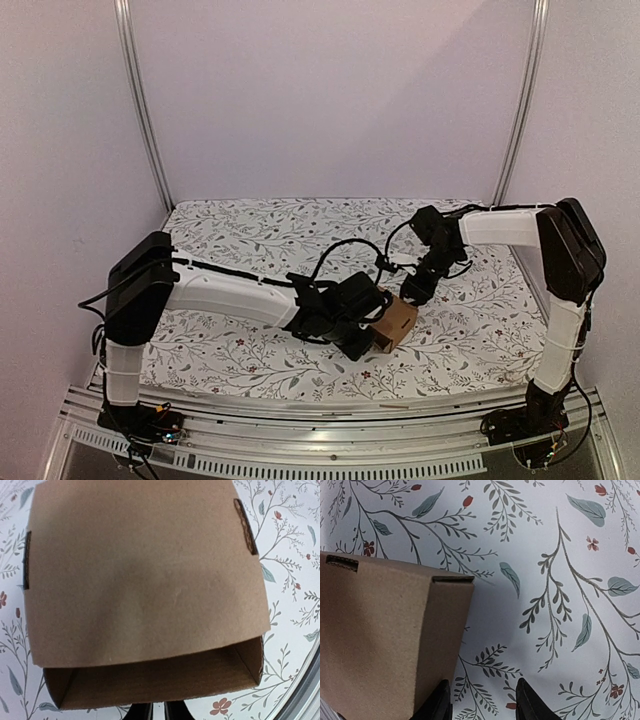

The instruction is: Fold the paper box

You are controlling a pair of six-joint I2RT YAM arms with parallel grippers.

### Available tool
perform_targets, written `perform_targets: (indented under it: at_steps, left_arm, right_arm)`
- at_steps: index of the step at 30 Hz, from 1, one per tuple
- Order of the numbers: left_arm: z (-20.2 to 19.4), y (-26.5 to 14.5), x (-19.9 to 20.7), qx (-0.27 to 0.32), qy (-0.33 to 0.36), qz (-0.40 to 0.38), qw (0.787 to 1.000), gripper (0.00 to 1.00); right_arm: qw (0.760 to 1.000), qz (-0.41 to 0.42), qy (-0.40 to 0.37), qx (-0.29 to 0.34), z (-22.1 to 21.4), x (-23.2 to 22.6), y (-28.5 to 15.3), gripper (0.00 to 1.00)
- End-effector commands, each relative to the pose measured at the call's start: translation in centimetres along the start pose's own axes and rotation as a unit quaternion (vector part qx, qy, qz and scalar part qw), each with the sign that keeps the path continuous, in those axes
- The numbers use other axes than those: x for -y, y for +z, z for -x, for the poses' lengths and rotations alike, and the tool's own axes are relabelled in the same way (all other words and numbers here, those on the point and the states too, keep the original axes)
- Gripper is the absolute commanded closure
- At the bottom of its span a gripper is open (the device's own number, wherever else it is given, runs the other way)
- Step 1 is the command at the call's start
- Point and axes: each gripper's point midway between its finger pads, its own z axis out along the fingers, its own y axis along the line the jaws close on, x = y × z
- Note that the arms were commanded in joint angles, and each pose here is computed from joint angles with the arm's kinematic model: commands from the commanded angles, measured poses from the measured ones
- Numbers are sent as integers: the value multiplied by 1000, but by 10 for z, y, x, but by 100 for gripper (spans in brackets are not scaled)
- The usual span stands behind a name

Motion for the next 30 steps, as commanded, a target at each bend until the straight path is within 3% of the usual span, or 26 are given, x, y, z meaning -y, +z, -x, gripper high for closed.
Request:
perform_targets:
  at_steps: [1,14,20,25,30]
  left_arm:
    - [31,1,4,52,9,5,999,92]
    - [59,-4,4,85,20,16,996,91]
    - [16,-15,-6,21,37,19,999,91]
    - [-14,-35,2,-8,43,-13,999,91]
    - [-27,-25,20,-20,51,-30,998,91]
  right_arm:
    - [997,74,-14,-15,-1,-47,2,56]
    - [994,107,-7,-26,-1,-65,2,55]
    - [995,74,73,-6,-1,-24,-17,54]
    - [995,53,86,-13,-14,-6,-19,53]
    - [995,36,85,-29,-20,2,-15,53]
